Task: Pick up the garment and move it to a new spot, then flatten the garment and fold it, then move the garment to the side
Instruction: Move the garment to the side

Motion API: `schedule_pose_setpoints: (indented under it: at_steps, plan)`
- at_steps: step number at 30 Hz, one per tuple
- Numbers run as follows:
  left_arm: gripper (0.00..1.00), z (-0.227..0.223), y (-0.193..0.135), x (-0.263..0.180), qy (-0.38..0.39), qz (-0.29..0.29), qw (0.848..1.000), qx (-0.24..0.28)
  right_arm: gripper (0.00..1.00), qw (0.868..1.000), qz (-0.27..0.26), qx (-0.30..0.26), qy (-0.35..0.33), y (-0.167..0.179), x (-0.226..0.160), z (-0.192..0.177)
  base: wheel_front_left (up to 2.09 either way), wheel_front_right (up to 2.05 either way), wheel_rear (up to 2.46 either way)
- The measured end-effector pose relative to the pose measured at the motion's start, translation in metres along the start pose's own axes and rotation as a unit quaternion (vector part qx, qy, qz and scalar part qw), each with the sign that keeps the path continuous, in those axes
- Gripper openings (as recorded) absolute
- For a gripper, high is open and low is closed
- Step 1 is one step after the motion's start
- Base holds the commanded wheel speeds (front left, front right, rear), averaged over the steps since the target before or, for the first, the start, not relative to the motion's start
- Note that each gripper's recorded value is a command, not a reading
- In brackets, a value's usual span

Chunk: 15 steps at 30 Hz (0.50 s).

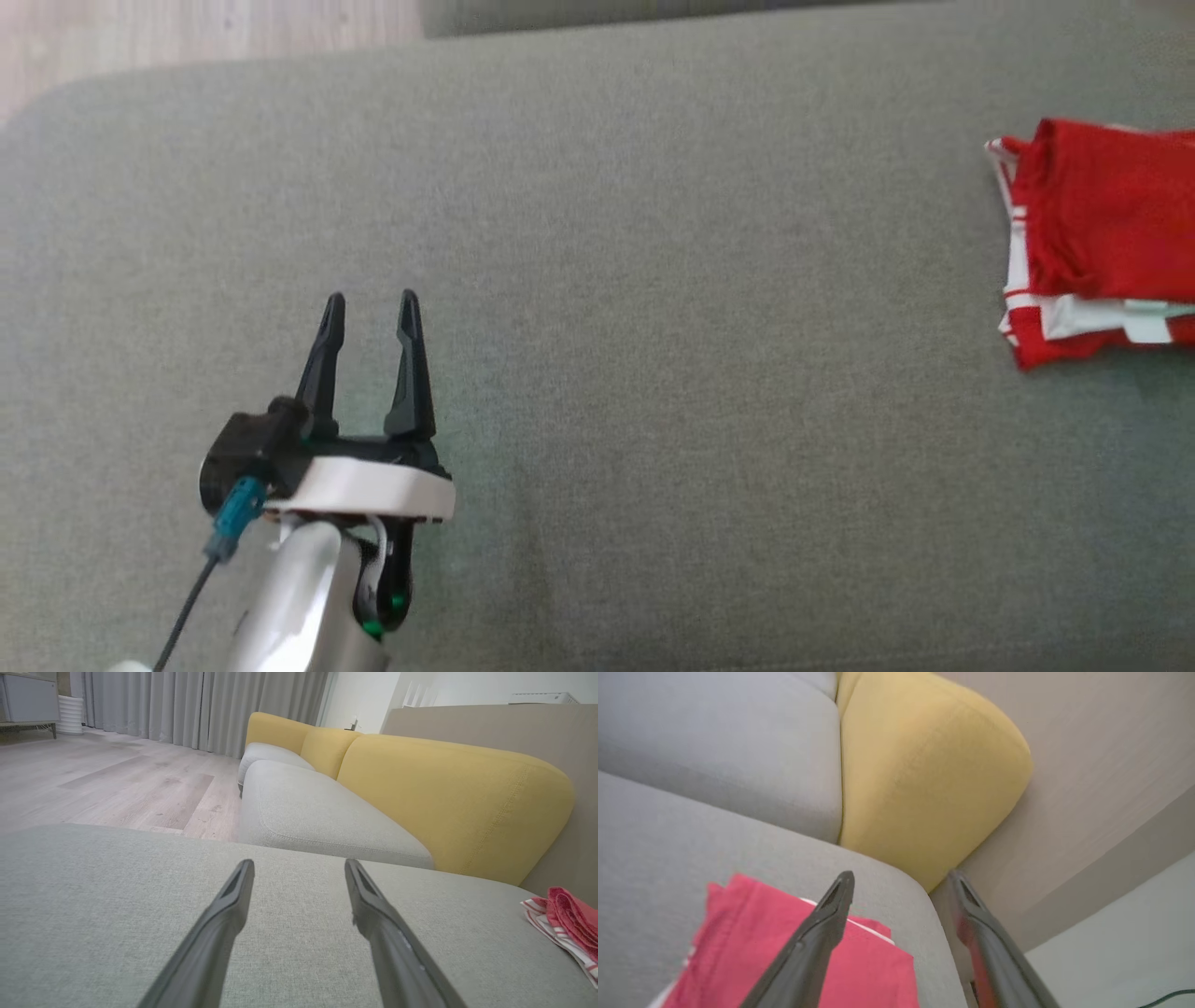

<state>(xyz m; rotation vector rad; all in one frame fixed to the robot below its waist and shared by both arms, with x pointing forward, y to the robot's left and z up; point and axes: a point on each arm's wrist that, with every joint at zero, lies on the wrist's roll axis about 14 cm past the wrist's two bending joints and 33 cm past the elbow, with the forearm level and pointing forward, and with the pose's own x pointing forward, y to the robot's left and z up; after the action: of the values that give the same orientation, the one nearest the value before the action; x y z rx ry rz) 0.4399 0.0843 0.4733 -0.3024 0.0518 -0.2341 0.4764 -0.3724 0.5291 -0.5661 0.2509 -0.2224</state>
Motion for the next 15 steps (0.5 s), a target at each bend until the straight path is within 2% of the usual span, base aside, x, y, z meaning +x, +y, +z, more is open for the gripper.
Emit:
schedule_pose_setpoints:
  at_steps: [3, 5, 10, 15]
  plan:
    - [1.00, 0.009, -0.003, -0.008, -0.010, -0.002, 1.000, 0.003, 1.00, 0.997, 0.012, 0.054, -0.061, 0.020, -0.012, 0.032, 0.00, 0.00, 0.00]
    - [1.00, 0.015, -0.006, -0.014, -0.019, -0.003, 1.000, 0.005, 1.00, 0.989, 0.021, 0.101, -0.103, 0.034, -0.023, 0.057, 0.00, 0.00, 0.00]
    - [1.00, 0.031, -0.010, -0.029, -0.040, -0.003, 0.999, 0.009, 1.00, 0.957, 0.054, 0.211, -0.194, 0.074, -0.062, 0.112, 0.00, 0.00, 0.00]
    - [1.00, 0.035, -0.007, -0.047, -0.046, 0.007, 0.999, 0.012, 1.00, 0.931, 0.081, 0.291, -0.206, 0.105, -0.096, 0.106, 0.00, 0.00, 0.00]
